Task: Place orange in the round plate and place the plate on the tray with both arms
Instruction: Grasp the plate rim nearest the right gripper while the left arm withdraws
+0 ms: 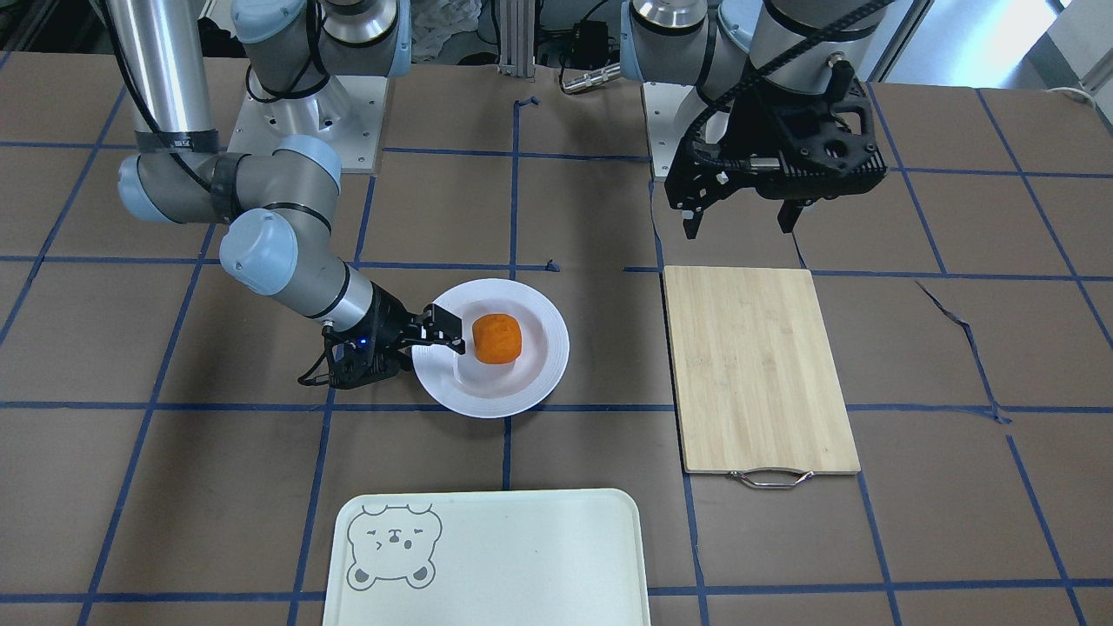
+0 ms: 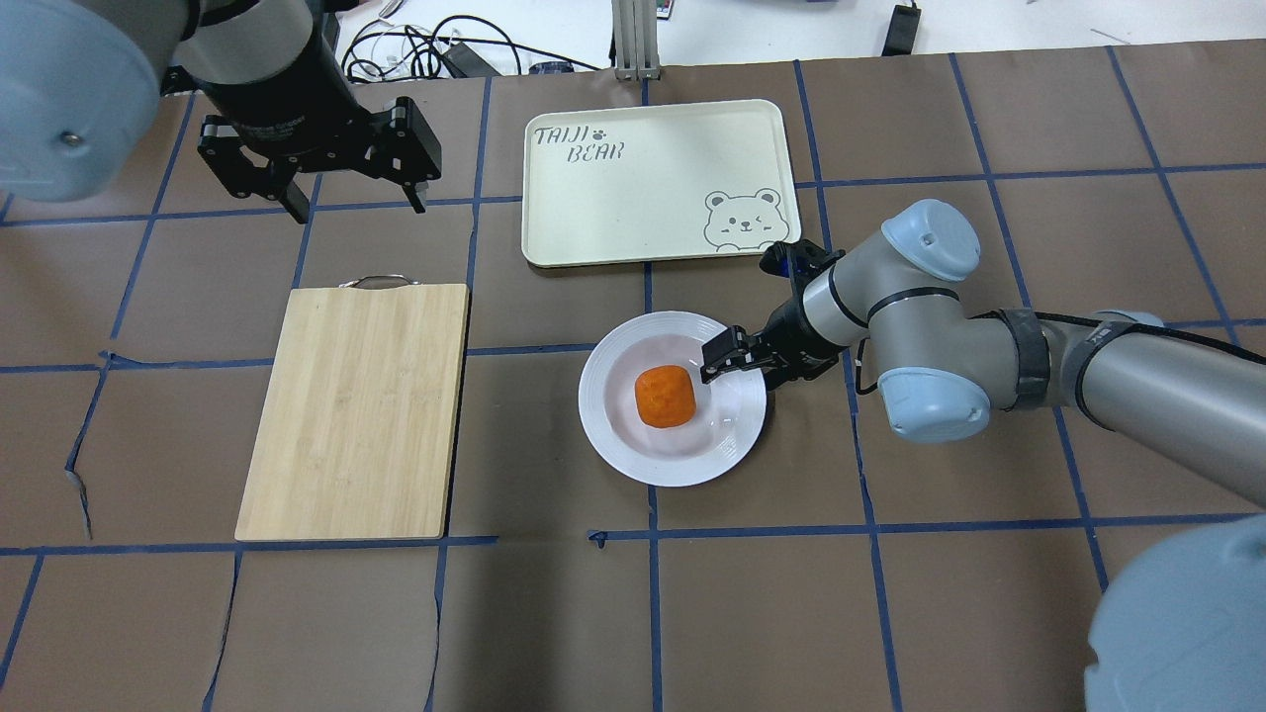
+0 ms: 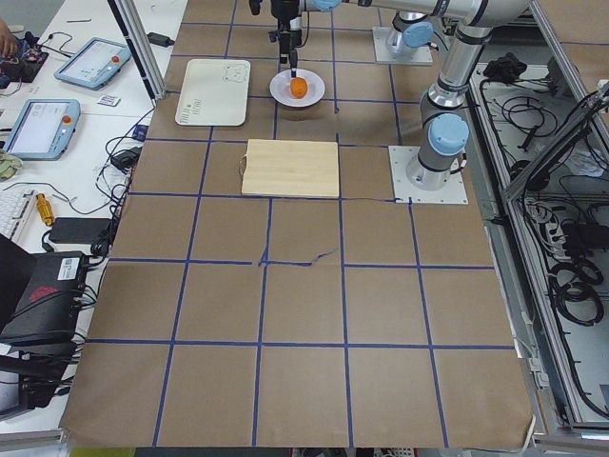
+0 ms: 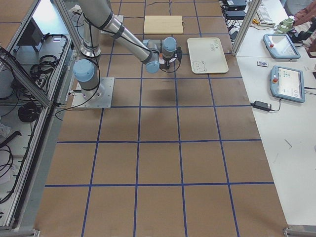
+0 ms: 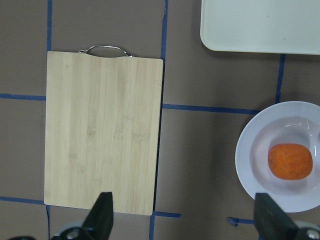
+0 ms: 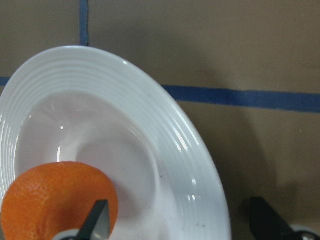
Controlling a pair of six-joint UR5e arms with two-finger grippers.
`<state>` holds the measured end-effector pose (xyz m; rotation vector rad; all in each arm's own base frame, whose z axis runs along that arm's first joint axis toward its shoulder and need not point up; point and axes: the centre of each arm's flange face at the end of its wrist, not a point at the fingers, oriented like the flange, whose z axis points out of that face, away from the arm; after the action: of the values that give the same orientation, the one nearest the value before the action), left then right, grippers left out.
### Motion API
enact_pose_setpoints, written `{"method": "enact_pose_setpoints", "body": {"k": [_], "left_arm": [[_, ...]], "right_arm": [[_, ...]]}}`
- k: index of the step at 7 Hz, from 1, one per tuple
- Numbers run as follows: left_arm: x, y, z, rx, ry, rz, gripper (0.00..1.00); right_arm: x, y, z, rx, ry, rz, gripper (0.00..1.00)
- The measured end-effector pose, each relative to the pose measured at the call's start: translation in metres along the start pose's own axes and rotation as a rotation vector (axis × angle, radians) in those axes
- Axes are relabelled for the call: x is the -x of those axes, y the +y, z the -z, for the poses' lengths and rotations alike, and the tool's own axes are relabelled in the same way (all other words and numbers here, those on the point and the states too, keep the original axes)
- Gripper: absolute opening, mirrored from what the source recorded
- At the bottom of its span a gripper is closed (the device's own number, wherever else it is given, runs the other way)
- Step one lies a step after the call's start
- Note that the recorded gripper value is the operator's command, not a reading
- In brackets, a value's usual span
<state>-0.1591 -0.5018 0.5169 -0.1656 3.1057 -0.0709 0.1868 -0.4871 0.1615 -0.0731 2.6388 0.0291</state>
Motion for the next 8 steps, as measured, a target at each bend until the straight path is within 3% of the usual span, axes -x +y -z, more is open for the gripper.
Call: {"method": "enact_pose_setpoints", "body": {"k": [2,5,6,8], "left_arm": [[0.0066,0.0005,0.0013,0.001,0.022,0.019,1.00],[0.0072,0.0036,-0.0009,0.007,0.024,0.021,1.00],[0.0075,0.0042,-0.0004,0.006,0.025,0.022,1.00],[0.0079,0.0050,0.0001,0.005,0.026,0.024,1.00]], "right_arm": [[-0.0023,0.0096,-0.0082,0.023,-0.006,-0.048,0.72],[0.0005,0.0135,-0.0116,0.036,-0.005,-0.076,0.13],[0.0008,0.0145,-0.0120,0.040,-0.004,-0.080,0.05],[0.0056,0.0144,-0.0097,0.032,0.000,-0.147,0.02]]}}
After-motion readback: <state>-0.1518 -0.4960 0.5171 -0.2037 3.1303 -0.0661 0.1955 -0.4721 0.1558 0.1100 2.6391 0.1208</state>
